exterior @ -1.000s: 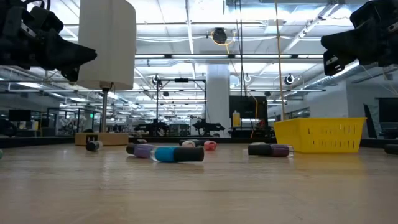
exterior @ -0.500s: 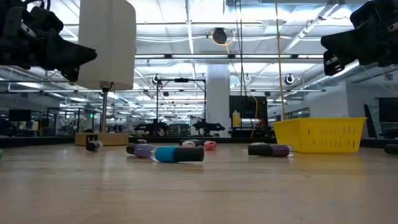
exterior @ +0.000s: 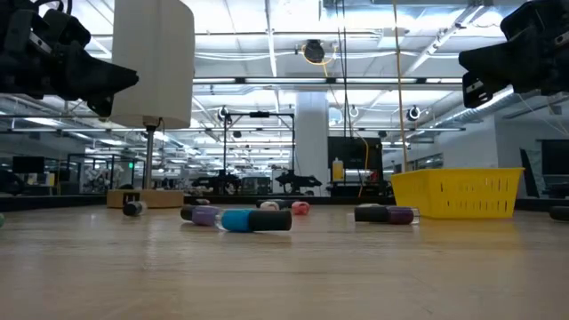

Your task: Pick & Place Nail Polish

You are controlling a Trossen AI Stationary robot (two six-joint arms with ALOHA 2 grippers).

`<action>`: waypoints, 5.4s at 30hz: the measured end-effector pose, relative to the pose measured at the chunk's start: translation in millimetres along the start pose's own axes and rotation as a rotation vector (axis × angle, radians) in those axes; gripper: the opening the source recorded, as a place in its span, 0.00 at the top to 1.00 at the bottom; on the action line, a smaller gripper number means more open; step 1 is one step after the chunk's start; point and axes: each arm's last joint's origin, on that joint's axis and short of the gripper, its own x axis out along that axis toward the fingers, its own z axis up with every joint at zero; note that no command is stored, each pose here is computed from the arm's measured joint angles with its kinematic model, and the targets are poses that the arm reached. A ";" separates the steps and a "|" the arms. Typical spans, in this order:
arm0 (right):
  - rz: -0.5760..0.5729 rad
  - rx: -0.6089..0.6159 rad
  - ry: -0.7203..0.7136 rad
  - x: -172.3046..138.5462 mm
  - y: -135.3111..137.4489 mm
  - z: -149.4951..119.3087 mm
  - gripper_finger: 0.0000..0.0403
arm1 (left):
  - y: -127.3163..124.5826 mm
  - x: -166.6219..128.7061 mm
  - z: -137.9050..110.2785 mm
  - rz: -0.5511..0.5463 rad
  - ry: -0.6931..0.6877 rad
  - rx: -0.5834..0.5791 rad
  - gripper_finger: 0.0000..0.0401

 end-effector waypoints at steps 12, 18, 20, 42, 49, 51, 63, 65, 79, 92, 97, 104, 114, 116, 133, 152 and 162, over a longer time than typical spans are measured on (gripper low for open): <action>0.000 0.000 0.000 0.0 0.0 0.0 0.99 | 0.0 0.0 0.0 0.000 0.000 0.000 0.94; 0.000 0.000 0.000 0.0 0.0 0.0 0.99 | 0.0 0.0 0.0 0.001 0.000 0.000 0.94; 0.000 0.000 0.000 0.0 0.0 0.0 0.99 | 0.0 0.0 0.0 0.000 0.000 0.000 0.94; 0.000 0.000 0.000 0.0 0.0 0.0 0.99 | 0.0 0.0 0.0 0.000 0.000 0.000 0.94; 0.000 0.000 0.000 0.0 0.0 0.0 0.99 | 0.0 0.0 0.0 0.000 0.000 0.000 0.94; 0.000 0.000 0.000 0.0 0.0 0.0 0.99 | 0.0 0.0 0.0 0.000 0.000 0.000 0.94; 0.000 0.000 0.000 0.0 0.0 0.0 0.99 | 0.0 0.0 0.0 0.000 0.000 0.000 0.94; 0.000 0.000 0.000 0.0 0.0 0.0 0.99 | 0.0 0.0 0.0 0.000 0.000 0.000 0.94; 0.000 0.000 0.000 0.0 0.0 0.0 0.99 | 0.0 0.0 -0.1 0.000 0.000 0.000 0.94; 0.000 -0.001 0.000 0.0 0.0 0.0 0.99 | 0.0 0.0 -0.1 0.000 0.000 0.000 0.94; 0.003 0.014 -0.024 0.0 0.2 2.4 0.99 | 0.0 0.0 0.0 0.000 0.000 0.000 0.94; 0.032 0.254 -0.133 -0.9 1.4 13.2 0.99 | 0.0 0.0 0.0 0.000 0.000 0.000 0.94; 0.060 0.237 -0.252 -3.3 2.8 24.8 0.99 | 0.0 0.0 0.0 0.000 0.000 0.000 0.94; 0.060 0.237 -0.252 -3.2 2.8 24.7 0.99 | 0.0 0.0 0.0 0.000 0.000 0.000 0.94; 0.034 0.153 -0.185 -1.7 1.9 18.1 0.99 | 0.0 0.0 0.0 0.000 0.000 0.000 0.94; 0.022 0.101 -0.143 -1.0 1.4 14.0 0.99 | 0.0 0.0 0.0 0.000 0.000 0.000 0.94; 0.013 0.191 -0.054 0.0 0.5 5.4 0.99 | 0.0 0.0 0.0 0.000 0.000 0.000 0.94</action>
